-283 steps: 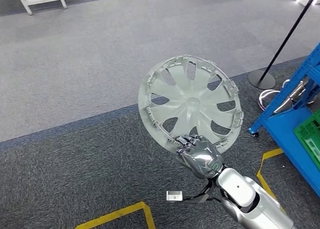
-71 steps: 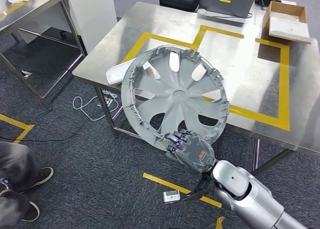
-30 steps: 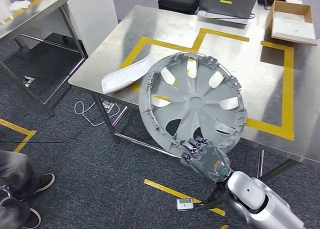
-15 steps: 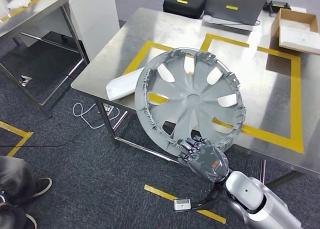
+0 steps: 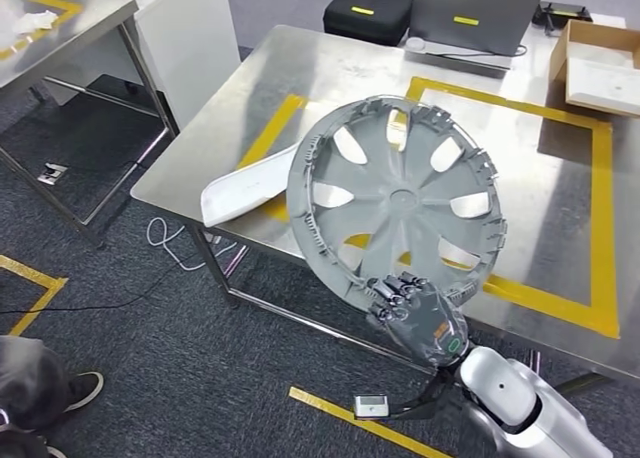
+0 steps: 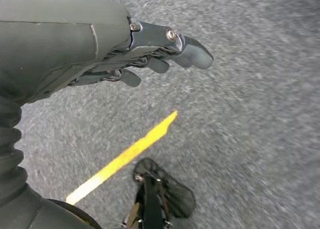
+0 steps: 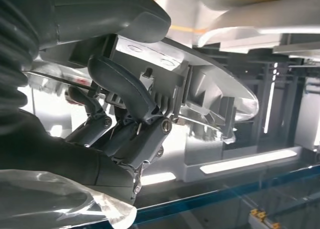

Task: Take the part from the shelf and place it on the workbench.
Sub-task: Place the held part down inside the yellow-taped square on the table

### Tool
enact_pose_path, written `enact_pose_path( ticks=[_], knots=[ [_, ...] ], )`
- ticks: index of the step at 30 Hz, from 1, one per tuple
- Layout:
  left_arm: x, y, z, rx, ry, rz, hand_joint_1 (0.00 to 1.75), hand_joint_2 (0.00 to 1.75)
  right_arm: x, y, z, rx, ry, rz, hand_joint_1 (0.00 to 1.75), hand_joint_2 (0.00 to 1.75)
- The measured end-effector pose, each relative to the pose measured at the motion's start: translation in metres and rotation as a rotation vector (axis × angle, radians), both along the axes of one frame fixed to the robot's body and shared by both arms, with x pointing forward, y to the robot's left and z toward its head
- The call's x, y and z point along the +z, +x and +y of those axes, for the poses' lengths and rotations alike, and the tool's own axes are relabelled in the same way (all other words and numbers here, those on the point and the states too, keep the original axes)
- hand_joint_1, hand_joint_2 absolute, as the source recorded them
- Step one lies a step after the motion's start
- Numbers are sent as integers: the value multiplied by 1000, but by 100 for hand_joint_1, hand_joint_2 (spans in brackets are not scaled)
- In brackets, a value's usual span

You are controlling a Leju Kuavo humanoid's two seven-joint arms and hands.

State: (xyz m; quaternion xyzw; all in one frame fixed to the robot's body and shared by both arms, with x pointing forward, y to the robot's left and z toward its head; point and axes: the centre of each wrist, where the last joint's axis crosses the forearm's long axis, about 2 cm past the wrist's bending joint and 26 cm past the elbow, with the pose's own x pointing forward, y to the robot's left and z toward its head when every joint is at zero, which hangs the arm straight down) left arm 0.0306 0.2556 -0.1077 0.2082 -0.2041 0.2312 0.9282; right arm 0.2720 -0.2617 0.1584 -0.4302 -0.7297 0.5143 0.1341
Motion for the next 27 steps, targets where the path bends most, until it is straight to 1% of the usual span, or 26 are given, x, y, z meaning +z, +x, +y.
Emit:
enact_pose_path(
  ticks=[8,12,17,23,27],
  knots=[
    [0,-4,0,12,-4,13,0,175,0,0,4,-23,40,-4,175,175],
    [0,-4,0,22,-18,17,0,175,4,5,11,-35,77,-13,175,175],
    [0,0,-2,20,-35,-3,0,175,10,10,13,-46,110,-24,175,175],
    [0,-1,-3,13,-40,-19,0,175,5,6,12,-60,140,10,175,175],
    [0,-2,-3,11,-40,-16,0,175,7,7,13,-66,160,8,175,175]
  ],
)
